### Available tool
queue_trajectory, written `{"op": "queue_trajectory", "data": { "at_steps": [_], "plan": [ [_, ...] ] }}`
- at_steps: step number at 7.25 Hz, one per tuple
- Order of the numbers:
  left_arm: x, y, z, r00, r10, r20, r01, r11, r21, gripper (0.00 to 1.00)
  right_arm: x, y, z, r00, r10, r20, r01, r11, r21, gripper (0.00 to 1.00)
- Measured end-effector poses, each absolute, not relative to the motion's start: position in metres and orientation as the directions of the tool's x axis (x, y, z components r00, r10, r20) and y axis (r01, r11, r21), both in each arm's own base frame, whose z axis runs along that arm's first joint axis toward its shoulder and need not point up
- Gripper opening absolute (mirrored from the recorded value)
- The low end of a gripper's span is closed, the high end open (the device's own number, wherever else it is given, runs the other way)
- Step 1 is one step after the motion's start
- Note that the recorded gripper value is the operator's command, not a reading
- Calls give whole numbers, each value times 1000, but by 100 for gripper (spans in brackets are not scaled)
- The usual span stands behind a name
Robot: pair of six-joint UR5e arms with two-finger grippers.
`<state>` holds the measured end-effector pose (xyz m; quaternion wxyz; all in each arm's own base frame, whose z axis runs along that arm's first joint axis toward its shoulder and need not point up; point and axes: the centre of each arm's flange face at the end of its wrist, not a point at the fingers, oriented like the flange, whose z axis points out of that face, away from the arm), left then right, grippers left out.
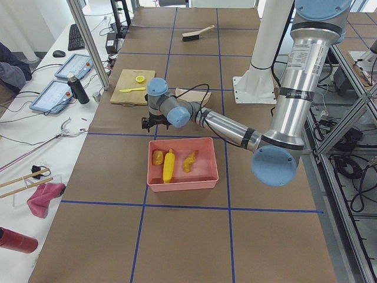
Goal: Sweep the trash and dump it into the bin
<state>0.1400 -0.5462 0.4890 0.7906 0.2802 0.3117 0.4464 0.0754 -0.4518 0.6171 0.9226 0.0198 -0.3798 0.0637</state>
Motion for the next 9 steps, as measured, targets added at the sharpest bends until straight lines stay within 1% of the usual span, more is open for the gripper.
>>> {"op": "queue_trajectory", "data": {
  "at_steps": [1,2,3,4,5,6,7,9],
  "plan": [
    [80,-535,535,534,753,-384,-459,640,616,98,76,-451,619,714,106,692,-134,991,-14,100],
    [29,-513,575,635,584,-506,-343,800,492,98,77,-450,620,721,109,684,-135,991,-16,100],
    [-13,-491,606,709,377,-596,-193,917,350,98,77,-450,621,723,110,682,-134,991,-17,100],
    [-40,-474,625,741,148,-654,-26,981,192,98,77,-450,620,723,101,684,-128,992,-10,100],
    [-52,-464,634,728,-52,-683,119,992,51,98,77,-451,620,726,76,684,-111,994,8,100],
    [-56,-460,639,691,-200,-694,222,973,-59,98,76,-453,619,730,45,682,-89,996,30,100],
    [-57,-457,641,663,-290,-690,283,951,-127,98,75,-454,618,733,28,680,-76,996,41,100],
    [-62,-458,648,688,-343,-640,334,932,-140,98,73,-456,617,734,15,679,-65,997,48,100]
  ]
}}
